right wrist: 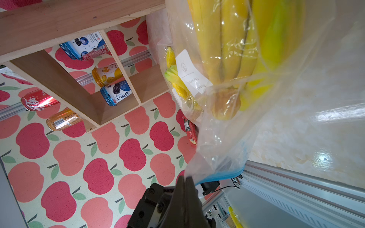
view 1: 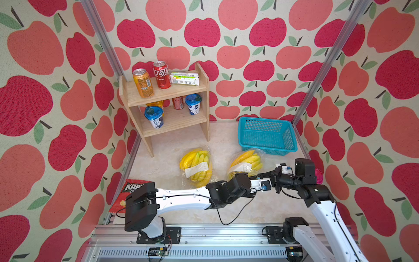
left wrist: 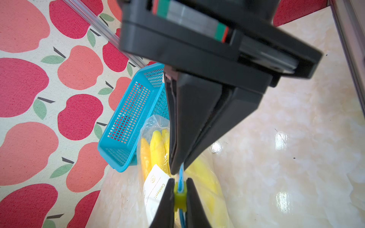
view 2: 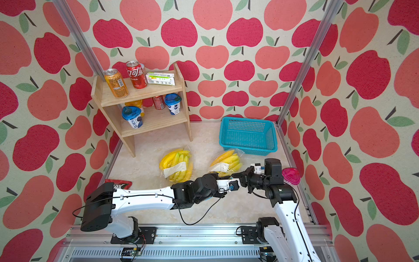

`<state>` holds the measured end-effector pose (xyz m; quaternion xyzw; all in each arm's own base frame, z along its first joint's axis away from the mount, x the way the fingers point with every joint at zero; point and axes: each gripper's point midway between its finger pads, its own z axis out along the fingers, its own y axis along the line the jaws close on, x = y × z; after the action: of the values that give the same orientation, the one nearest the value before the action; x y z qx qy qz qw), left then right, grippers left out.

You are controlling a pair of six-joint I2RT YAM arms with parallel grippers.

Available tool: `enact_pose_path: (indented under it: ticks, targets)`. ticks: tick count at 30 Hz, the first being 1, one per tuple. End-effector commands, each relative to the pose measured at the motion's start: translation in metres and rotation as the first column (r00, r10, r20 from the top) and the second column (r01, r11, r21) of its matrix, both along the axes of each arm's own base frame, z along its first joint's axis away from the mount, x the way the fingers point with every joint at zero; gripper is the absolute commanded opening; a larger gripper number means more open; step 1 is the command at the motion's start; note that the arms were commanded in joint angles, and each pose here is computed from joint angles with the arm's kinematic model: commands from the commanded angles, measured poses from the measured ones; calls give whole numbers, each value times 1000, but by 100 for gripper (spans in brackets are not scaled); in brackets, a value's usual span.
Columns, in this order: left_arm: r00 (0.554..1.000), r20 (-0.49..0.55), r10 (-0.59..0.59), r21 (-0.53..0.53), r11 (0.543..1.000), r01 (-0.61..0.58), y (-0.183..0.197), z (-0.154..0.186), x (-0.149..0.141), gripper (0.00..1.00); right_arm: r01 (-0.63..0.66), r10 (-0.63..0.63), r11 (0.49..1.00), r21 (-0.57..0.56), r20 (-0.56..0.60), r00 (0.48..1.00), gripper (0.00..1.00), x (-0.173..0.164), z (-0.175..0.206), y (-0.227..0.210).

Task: Open the zip-top bag and take out the banana
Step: Unzip the zipper on the zipper food storage bag.

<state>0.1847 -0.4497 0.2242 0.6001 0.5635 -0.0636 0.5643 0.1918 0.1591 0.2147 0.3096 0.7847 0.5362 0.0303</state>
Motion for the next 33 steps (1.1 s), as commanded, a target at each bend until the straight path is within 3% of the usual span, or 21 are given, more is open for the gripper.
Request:
enact_pose_path:
  ticks: [1,19,27,33]
  targets:
    - [1000,10,15,-40,999,-14,5,17,0,5,44,-45,999,26,32,998,0,4,13,-7]
    - [983,-51,175,65,983,-172,58,-23,17,5,106,-119,986,131,96,988,0,12,53,-31]
    - [916,-148,373,172,922,-348,131,-69,11,6,124,-142,984,131,136,981,0,25,62,-37]
    - [866,-181,465,192,881,-433,169,-81,5,6,136,-151,984,113,137,979,0,27,55,-41]
